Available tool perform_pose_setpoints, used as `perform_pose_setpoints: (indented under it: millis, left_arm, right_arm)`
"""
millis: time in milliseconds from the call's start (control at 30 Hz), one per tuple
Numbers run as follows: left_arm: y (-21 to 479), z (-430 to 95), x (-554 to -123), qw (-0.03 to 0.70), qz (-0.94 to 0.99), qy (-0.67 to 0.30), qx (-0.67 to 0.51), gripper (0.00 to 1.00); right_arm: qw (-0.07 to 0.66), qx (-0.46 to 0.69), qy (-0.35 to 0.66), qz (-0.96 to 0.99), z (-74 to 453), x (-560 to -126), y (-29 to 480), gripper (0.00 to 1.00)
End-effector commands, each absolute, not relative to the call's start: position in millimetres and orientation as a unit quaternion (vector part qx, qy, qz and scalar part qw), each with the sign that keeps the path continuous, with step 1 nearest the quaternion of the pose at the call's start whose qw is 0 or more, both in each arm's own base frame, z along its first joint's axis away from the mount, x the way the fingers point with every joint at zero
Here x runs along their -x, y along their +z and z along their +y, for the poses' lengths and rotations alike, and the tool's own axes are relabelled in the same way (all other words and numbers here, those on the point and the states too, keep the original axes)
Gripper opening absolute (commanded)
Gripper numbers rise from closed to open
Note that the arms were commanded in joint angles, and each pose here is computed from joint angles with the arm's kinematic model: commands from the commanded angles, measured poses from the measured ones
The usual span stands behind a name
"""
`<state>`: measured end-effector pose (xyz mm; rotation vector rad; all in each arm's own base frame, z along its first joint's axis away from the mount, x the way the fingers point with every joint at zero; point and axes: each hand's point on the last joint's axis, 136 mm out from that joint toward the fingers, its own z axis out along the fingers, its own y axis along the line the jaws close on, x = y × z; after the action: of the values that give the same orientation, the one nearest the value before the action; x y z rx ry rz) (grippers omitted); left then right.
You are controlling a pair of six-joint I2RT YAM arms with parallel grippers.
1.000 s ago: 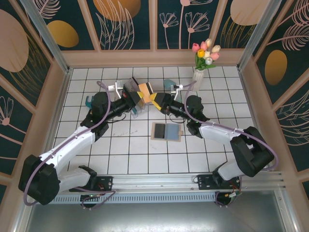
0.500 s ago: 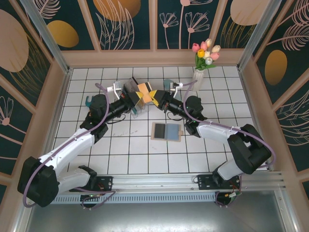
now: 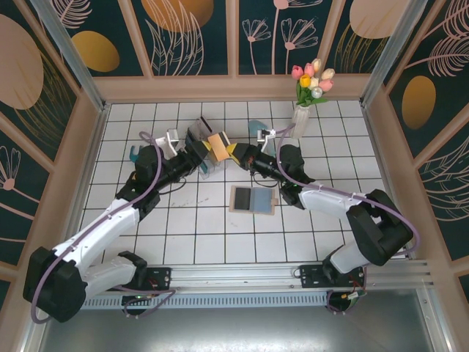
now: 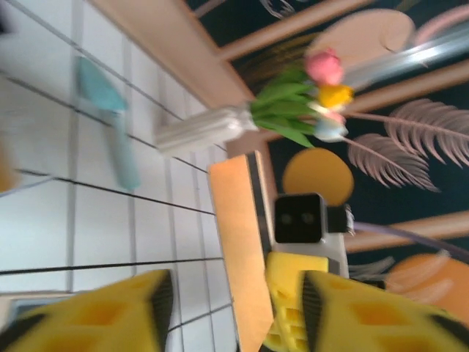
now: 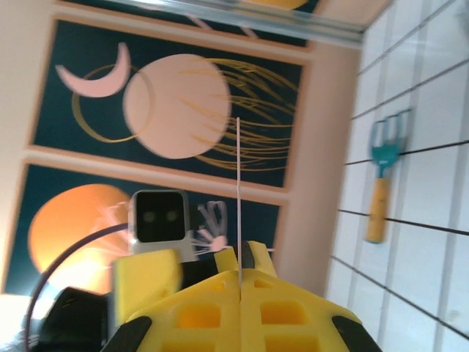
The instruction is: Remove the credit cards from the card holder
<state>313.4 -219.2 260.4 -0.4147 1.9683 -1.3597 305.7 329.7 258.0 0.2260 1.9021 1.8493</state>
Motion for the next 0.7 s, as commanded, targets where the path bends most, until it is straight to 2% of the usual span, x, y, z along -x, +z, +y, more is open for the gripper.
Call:
perform_pose_setpoints:
  millis: [0, 133, 233, 433, 667]
  left_arm:
    - [217.4, -175.5, -312.4, 0.372, 0.819, -0.385, 0.205, 0.68]
    - [190.6, -112.6, -300.1, 0.411, 0.853, -0.215, 0.24, 0.8]
    - [187.8, -82.0, -290.7, 0.43, 0.855, -0.146, 0.251, 0.9]
    - [178.5, -67.1, -288.4, 0.42, 0.865, -0.121, 0.247, 0.95]
    - [141.2, -72.9, -291.1, 0.376, 0.875, -0.169, 0.254, 0.95]
  right_arm:
    - [0.282, -0.057, 0.606, 0.742, 326.2, -312.4, 247.7, 0.0]
    - [0.316, -0.011, 0.501, 0.806, 328.1, -319.0, 220.8, 0.0]
    - [0.337, 0.029, 0.413, 0.845, 333.8, -324.3, 204.7, 0.0]
    - [0.356, 0.075, 0.346, 0.865, 355.8, -337.0, 197.9, 0.0]
    - [0.403, 0.13, 0.248, 0.871, 377.3, -363.3, 192.6, 0.0]
